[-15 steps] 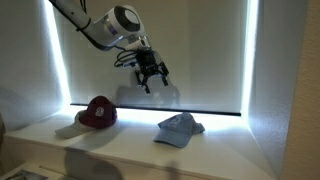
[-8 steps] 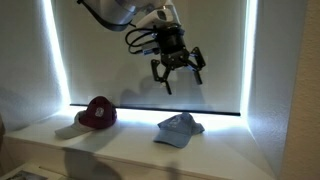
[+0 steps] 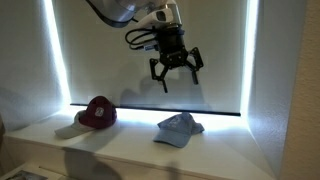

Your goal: Put the white cap on the red cap

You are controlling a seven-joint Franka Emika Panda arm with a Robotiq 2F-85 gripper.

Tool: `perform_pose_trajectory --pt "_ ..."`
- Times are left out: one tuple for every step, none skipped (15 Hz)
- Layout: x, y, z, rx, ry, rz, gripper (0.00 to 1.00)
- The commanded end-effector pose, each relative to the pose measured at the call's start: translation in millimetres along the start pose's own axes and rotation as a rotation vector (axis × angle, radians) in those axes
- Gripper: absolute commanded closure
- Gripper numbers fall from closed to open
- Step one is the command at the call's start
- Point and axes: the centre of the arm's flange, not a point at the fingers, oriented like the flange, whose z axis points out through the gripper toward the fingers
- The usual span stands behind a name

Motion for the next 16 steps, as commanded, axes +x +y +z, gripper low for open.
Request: perform_pose_trajectory --pt "-38 -4 3 -0.075 -0.097 0.164 0.0" --pt "-50 -6 11 -0.098 -0.116 0.219 0.0" --pt "-59 -7 16 -0.123 -0.126 0.275 0.0" --pt "-69 -8 25 -0.138 -0.124 0.313 0.0" --pt "-75 -9 33 -0.146 -0.119 0.353 0.0" --pt "-78 -13 40 -0.153 -0.098 0.387 0.0" --pt "-80 -14 46 -0.158 -0.082 0.414 0.0" --pt "-81 -14 47 -0.153 -0.058 0.443 0.0" --pt "-76 -16 39 -0.152 -0.041 0.448 0.0" --pt "-74 -6 50 -0.145 -0.066 0.408 0.0" --pt "-75 -9 50 -0.144 -0.059 0.422 0.0" --pt "-74 -11 49 -0.146 -0.056 0.429 0.0" --pt "-74 -12 46 -0.146 -0.056 0.431 0.0" --pt "-65 -7 46 -0.148 -0.112 0.456 0.0" --pt "-42 -4 53 -0.183 -0.196 0.48 0.0" --pt "-30 -2 39 -0.191 -0.235 0.523 0.0"
